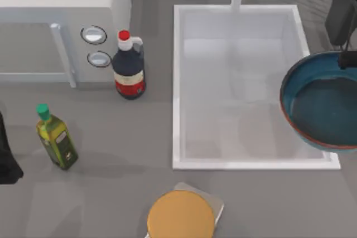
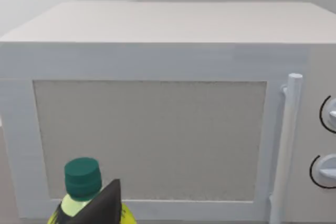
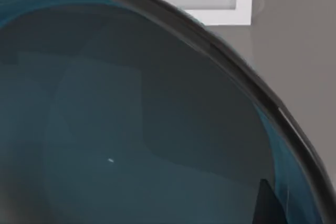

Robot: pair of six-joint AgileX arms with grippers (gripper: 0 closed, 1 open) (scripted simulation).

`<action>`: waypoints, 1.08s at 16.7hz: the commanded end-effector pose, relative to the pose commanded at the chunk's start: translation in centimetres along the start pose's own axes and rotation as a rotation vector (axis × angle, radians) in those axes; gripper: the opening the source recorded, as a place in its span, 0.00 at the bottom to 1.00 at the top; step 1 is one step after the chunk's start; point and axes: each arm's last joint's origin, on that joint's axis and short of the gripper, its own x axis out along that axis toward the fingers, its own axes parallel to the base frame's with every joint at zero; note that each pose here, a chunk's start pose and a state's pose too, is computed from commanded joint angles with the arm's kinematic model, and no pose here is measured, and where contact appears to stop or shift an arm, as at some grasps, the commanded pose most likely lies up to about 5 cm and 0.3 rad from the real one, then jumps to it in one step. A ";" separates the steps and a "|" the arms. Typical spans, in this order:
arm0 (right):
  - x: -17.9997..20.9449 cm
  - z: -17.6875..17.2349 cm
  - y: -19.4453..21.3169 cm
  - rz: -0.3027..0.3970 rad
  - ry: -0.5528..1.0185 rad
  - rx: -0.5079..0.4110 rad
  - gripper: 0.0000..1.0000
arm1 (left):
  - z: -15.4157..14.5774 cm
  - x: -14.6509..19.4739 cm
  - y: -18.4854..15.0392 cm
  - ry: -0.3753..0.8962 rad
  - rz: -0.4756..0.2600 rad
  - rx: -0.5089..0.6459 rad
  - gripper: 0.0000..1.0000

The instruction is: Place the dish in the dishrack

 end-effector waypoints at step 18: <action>-9.4 -4.0 -19.2 -0.017 -1.391 0.019 0.00 | 0.0 0.0 0.0 0.000 0.000 0.000 1.00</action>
